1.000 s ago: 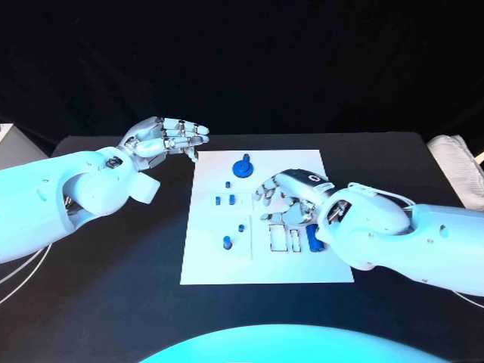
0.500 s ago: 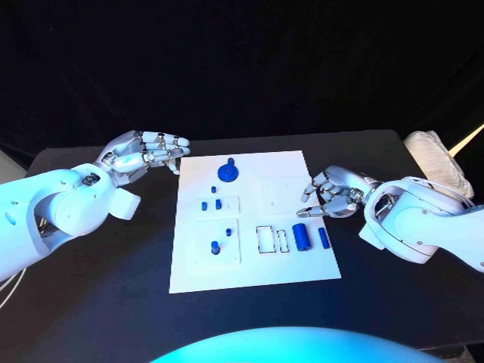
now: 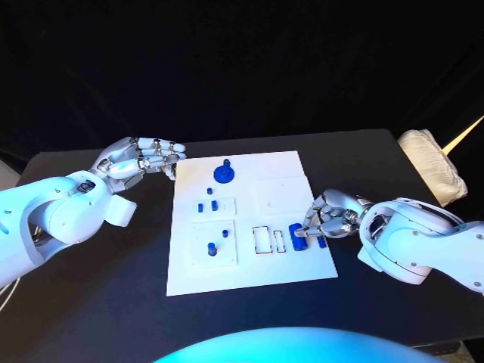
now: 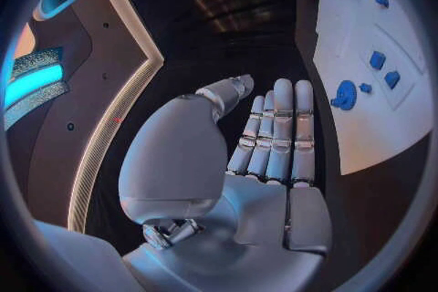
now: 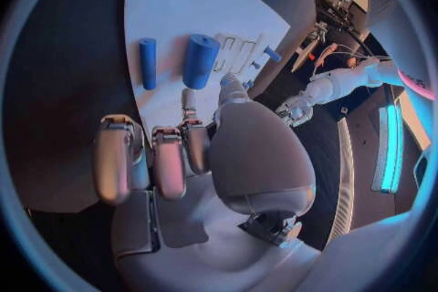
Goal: Assemble the parts on the task board
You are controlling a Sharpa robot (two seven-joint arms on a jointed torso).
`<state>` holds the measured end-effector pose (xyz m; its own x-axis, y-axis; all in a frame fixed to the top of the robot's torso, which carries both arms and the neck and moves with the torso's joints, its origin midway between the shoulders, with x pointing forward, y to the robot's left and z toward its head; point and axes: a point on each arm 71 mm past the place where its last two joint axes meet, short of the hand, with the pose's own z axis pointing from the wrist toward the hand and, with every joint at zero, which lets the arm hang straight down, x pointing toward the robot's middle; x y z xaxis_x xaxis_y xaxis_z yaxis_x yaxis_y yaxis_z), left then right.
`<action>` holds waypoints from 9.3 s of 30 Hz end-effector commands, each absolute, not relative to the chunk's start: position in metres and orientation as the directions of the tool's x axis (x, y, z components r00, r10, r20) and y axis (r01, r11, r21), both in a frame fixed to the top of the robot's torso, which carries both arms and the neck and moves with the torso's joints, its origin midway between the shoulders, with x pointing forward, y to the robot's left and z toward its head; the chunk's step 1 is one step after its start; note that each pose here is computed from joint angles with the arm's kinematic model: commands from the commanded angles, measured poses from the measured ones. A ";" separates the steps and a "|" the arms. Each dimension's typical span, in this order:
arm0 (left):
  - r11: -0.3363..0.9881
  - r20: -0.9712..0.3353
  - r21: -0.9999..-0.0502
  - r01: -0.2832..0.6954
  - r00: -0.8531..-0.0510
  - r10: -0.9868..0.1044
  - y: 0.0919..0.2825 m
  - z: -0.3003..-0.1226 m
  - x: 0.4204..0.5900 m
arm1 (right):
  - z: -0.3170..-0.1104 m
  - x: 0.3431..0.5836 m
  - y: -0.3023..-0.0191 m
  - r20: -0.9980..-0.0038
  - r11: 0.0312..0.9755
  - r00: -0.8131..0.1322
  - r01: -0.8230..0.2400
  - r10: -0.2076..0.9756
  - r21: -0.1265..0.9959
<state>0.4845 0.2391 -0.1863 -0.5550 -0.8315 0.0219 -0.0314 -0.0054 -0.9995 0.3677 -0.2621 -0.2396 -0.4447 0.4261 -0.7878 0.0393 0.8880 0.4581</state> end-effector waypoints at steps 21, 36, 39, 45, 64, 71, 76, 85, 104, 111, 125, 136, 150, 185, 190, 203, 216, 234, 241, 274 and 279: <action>-0.012 0.031 -0.999 -0.038 -0.565 -0.825 0.239 -0.186 0.483 | -0.265 0.369 -0.247 -0.846 0.950 -0.462 -0.021 0.266 0.310; -0.008 0.032 -0.999 -0.044 -0.565 -0.824 0.240 -0.187 0.483 | -0.267 0.369 -0.241 -0.846 0.934 -0.426 -0.006 0.321 0.357; -0.008 0.032 -0.999 -0.044 -0.566 -0.824 0.240 -0.187 0.483 | -0.264 0.368 -0.239 -0.834 0.916 -0.409 0.011 0.371 0.402; -0.008 0.032 -0.999 -0.045 -0.566 -0.823 0.239 -0.187 0.483 | -0.253 0.367 -0.235 -0.809 0.878 -0.378 0.021 0.449 0.477; -0.010 0.036 -0.999 -0.048 -0.574 -0.818 0.236 -0.187 0.484 | -0.249 0.373 -0.194 -0.758 0.865 -0.500 -0.034 0.418 0.500; -0.010 0.036 -0.999 -0.049 -0.575 -0.817 0.236 -0.187 0.483 | -0.253 0.375 -0.186 -0.774 0.882 -0.510 -0.060 0.375 0.467; -0.010 0.037 -0.999 -0.051 -0.574 -0.818 0.236 -0.187 0.483 | -0.254 0.376 -0.185 -0.790 0.890 -0.495 -0.069 0.362 0.450; -0.009 0.039 -0.998 -0.055 -0.573 -0.819 0.237 -0.187 0.483 | -0.254 0.377 -0.186 -0.806 0.898 -0.479 -0.078 0.348 0.433; -0.005 0.038 -0.998 -0.059 -0.570 -0.821 0.239 -0.187 0.482 | -0.254 0.379 -0.186 -0.825 0.906 -0.458 -0.091 0.331 0.414; -0.005 0.037 -0.998 -0.059 -0.568 -0.822 0.240 -0.187 0.482 | -0.253 0.379 -0.186 -0.828 0.905 -0.454 -0.098 0.329 0.413; -0.004 0.037 -0.998 -0.059 -0.568 -0.822 0.240 -0.187 0.482 | -0.250 0.375 -0.188 -0.824 0.894 -0.454 -0.117 0.338 0.432; -0.002 0.035 -0.998 -0.059 -0.562 -0.826 0.243 -0.188 0.483 | -0.246 0.367 -0.189 -0.811 0.872 -0.480 -0.168 0.335 0.460; -0.003 0.037 -0.998 -0.060 -0.563 -0.826 0.243 -0.188 0.484 | -0.252 0.370 -0.189 -0.820 0.890 -0.483 -0.160 0.307 0.428; -0.002 0.038 -0.998 -0.065 -0.564 -0.825 0.244 -0.189 0.484 | -0.262 0.368 -0.194 -0.811 0.901 -0.522 -0.168 0.263 0.401; -0.001 0.038 -0.998 -0.065 -0.563 -0.826 0.244 -0.189 0.484 | -0.261 0.369 -0.195 -0.816 0.899 -0.508 -0.163 0.277 0.406; -0.001 0.036 -0.998 -0.064 -0.561 -0.827 0.244 -0.189 0.485 | -0.229 0.371 -0.227 -0.803 0.843 -0.395 -0.117 0.446 0.525; -0.005 0.038 -0.998 -0.059 -0.562 -0.826 0.242 -0.188 0.485 | -0.223 0.378 -0.293 -0.875 0.933 -0.362 -0.036 0.322 0.359; -0.011 0.038 -0.999 -0.051 -0.561 -0.827 0.243 -0.187 0.483 | -0.245 0.358 -0.302 -0.883 0.968 -0.411 -0.004 0.227 0.251; -0.010 0.037 -0.999 -0.052 -0.559 -0.829 0.244 -0.187 0.483 | -0.256 0.357 -0.296 -0.877 0.970 -0.429 -0.005 0.219 0.245; -0.006 0.040 -0.998 -0.061 -0.559 -0.828 0.245 -0.188 0.482 | -0.269 0.363 -0.272 -0.889 0.972 -0.413 -0.038 0.195 0.231; -0.006 0.040 -0.998 -0.062 -0.560 -0.828 0.245 -0.188 0.482 | -0.261 0.360 -0.267 -0.888 0.958 -0.385 -0.029 0.254 0.286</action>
